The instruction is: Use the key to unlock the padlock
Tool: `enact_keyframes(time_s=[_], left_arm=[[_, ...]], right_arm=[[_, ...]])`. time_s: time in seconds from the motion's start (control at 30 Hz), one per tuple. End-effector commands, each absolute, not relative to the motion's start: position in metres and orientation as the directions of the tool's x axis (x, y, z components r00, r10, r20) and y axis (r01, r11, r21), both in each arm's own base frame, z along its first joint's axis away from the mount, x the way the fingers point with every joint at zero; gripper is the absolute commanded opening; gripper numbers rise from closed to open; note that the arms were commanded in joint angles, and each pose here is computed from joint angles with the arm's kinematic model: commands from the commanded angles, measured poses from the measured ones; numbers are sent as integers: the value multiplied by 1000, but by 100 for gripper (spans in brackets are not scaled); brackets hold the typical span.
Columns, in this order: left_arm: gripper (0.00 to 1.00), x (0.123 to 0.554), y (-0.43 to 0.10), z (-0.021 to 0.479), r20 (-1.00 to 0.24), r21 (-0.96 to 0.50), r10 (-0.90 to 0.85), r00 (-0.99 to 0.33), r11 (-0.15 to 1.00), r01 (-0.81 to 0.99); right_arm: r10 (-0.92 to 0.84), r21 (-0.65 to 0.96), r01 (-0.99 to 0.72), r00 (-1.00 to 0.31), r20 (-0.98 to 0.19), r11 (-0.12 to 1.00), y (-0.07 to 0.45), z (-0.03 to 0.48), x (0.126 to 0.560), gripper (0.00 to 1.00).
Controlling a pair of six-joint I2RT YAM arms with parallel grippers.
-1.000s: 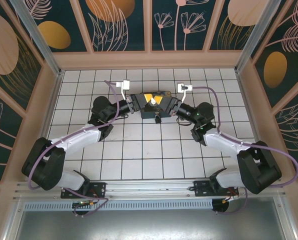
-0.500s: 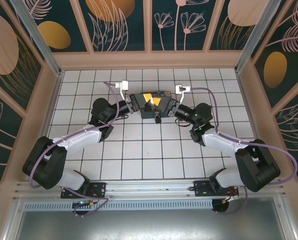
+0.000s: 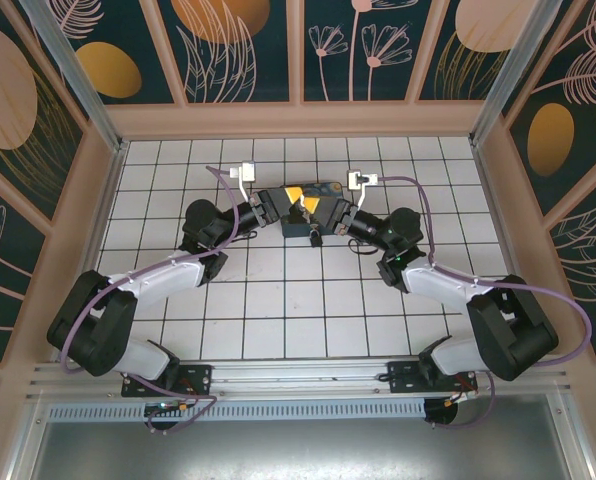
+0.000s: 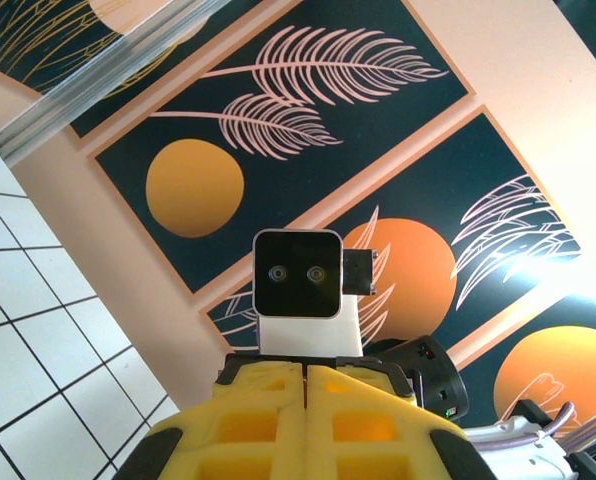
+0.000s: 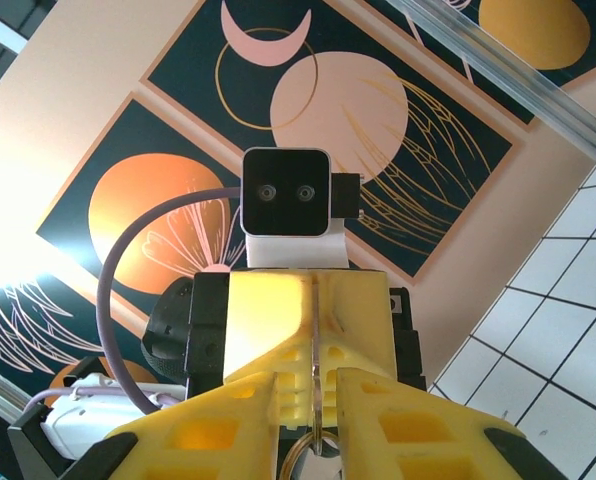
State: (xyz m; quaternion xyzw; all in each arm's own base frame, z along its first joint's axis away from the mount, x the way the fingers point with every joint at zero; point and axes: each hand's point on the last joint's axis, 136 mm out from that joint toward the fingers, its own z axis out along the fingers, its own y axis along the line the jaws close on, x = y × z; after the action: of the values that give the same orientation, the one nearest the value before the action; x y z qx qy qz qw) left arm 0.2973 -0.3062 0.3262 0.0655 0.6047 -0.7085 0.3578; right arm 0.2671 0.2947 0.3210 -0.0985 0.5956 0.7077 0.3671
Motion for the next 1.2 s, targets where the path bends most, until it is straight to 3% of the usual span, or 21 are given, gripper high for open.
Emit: enact_keyframes(time_s=[0.0,0.33,0.6,0.73,0.77,0.83,0.93,0.97,1.07,1.17], left_arm=[[0,295,-304,336,-531,-789,-455,-715,-44,613],[0,295,-304,335,-521,-793,-452,-724,-58,607],[0,296,-303,332,-499,-803,-464,-732,-71,592],[0,297,-302,329,-493,-808,-468,-733,-66,586],[7,299,-302,327,-488,-813,-472,-734,-61,579],[38,302,-303,322,-486,-823,-471,-736,-37,567],[69,312,-299,307,-487,-847,-485,-727,58,529],[76,317,-295,302,-494,-851,-492,-717,104,515],[84,335,-277,280,-521,-853,-523,-675,289,435],[76,351,-261,235,-606,-755,-445,-660,584,299]], right_arm=[[405,745,-665,-696,-592,-53,295,327,260,23],[405,746,-663,-698,-590,-55,296,327,261,14],[414,742,-666,-697,-586,-71,296,328,260,0],[425,749,-660,-696,-579,-61,294,326,261,0],[430,751,-658,-695,-577,-56,293,325,262,0],[437,754,-656,-690,-576,-42,290,324,264,0],[446,782,-623,-696,-563,14,283,311,270,0],[440,797,-604,-707,-553,31,282,304,270,0],[463,819,-563,-700,-544,112,258,286,282,0],[463,837,-507,-703,-540,206,235,264,289,0]])
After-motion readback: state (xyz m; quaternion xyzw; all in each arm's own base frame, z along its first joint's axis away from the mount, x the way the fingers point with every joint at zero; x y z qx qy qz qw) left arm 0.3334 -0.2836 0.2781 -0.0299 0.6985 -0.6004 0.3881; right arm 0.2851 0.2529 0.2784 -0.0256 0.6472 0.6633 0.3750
